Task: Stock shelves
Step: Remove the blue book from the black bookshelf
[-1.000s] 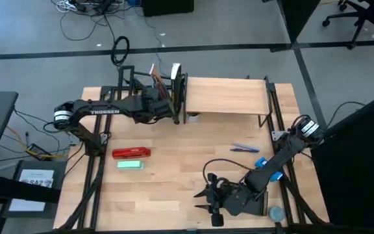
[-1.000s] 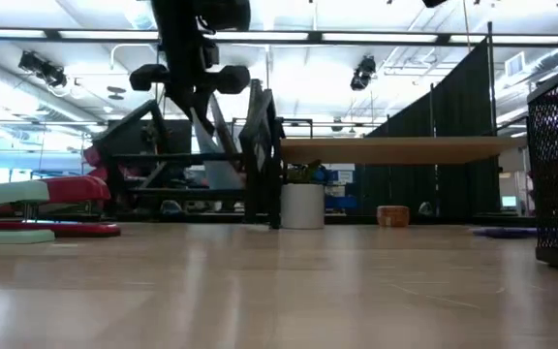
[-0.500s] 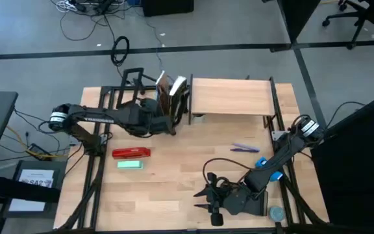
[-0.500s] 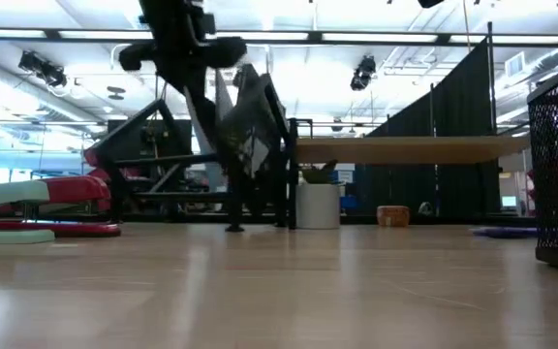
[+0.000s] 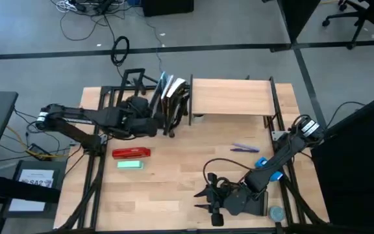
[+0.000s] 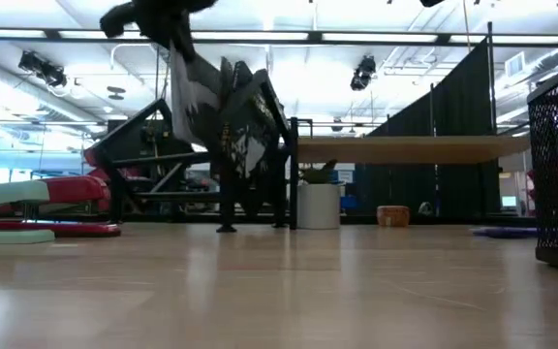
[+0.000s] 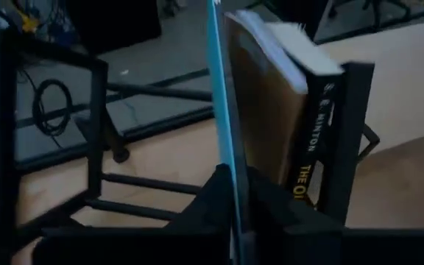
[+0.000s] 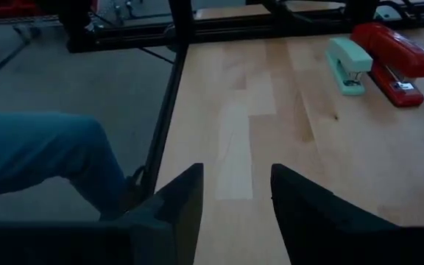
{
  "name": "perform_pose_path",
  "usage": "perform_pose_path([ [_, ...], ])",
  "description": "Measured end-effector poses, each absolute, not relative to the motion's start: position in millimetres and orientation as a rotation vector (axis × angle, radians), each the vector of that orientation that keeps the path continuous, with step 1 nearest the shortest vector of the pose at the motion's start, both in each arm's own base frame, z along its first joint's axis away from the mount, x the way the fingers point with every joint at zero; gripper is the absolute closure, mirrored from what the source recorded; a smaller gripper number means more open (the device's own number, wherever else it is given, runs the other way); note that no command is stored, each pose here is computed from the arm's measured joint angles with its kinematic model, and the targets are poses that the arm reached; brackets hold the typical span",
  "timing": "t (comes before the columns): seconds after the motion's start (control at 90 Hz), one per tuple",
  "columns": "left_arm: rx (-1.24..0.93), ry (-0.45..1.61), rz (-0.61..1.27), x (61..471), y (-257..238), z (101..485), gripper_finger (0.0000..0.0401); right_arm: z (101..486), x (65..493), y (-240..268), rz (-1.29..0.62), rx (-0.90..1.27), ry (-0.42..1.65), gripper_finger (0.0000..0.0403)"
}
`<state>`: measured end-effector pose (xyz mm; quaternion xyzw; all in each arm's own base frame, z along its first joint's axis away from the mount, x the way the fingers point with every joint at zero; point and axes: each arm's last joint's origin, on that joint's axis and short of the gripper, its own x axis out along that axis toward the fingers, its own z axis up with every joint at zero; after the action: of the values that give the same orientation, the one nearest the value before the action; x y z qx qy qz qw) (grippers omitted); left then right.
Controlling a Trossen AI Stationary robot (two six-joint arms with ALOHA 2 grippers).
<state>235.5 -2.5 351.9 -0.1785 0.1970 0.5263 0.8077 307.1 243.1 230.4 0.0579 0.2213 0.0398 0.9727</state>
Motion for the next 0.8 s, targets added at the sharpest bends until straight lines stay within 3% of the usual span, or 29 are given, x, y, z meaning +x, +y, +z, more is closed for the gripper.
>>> perform_pose_path([
  [0.456,-0.307,0.346,1.004,198,-23,444,0.0400,230,307,243,0.080,0.116,0.447,0.0273],
  [0.8,-0.299,0.252,0.725,189,-56,494,0.0401,230,307,243,0.080,0.116,0.448,0.0273],
])
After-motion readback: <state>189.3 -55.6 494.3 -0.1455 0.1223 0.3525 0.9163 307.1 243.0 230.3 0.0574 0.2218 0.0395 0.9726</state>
